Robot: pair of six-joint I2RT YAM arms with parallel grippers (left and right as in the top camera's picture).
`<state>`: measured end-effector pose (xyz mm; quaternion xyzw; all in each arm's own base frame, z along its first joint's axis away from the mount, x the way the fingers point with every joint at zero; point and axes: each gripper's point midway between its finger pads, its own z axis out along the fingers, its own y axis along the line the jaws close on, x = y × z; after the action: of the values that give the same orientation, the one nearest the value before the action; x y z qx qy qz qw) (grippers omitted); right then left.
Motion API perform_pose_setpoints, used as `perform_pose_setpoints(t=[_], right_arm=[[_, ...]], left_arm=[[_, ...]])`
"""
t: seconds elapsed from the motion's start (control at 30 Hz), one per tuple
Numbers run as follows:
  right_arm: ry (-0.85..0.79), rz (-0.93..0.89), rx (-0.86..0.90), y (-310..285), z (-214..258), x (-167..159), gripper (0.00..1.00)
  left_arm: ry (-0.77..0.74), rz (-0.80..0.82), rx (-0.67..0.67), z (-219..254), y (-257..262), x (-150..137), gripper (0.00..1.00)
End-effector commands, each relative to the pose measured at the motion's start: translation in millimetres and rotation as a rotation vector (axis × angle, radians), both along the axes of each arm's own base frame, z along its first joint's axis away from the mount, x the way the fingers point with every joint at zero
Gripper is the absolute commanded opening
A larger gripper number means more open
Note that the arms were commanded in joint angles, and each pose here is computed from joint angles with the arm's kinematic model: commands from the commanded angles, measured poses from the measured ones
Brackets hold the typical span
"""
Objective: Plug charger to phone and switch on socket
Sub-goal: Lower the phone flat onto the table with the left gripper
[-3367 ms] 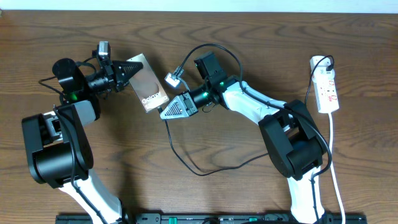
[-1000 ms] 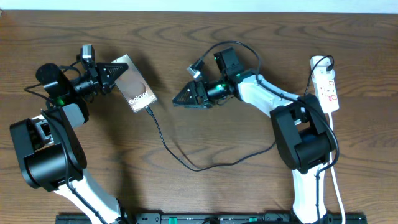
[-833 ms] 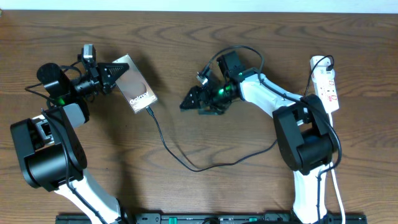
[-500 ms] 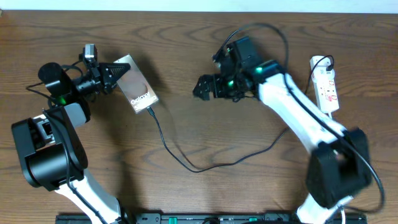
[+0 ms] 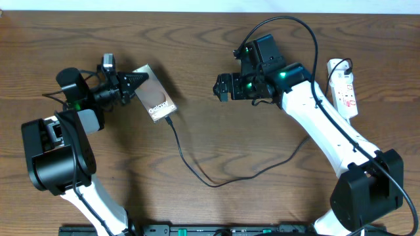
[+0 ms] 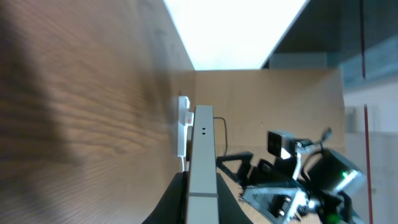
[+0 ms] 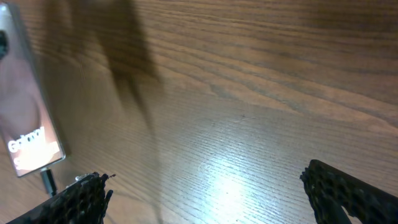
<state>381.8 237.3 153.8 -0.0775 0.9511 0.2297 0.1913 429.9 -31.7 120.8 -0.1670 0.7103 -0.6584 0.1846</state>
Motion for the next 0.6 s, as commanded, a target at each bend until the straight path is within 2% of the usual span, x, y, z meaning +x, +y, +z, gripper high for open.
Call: perform_pose_setpoints(t=[0.0,0.2,0.57], right_arm=[[-0.02,-0.003,-0.003,-0.1,6.9,1.5,0.99],[-0.02,-0.003,-0.003,0.0,6.8,1.3,0.99],[-0.012,-0.001,-0.003,-0.2,6.0,-0.3,0.99]], left_arm=[[-0.021,0.037,0.05,-12.9,2.9,2.5,0.07],[0.034,0.079,0.102,-35.8,6.0,1.7,0.08],[0.237,0.16,0.258,-93.8,16.2,-13.2,0.08]])
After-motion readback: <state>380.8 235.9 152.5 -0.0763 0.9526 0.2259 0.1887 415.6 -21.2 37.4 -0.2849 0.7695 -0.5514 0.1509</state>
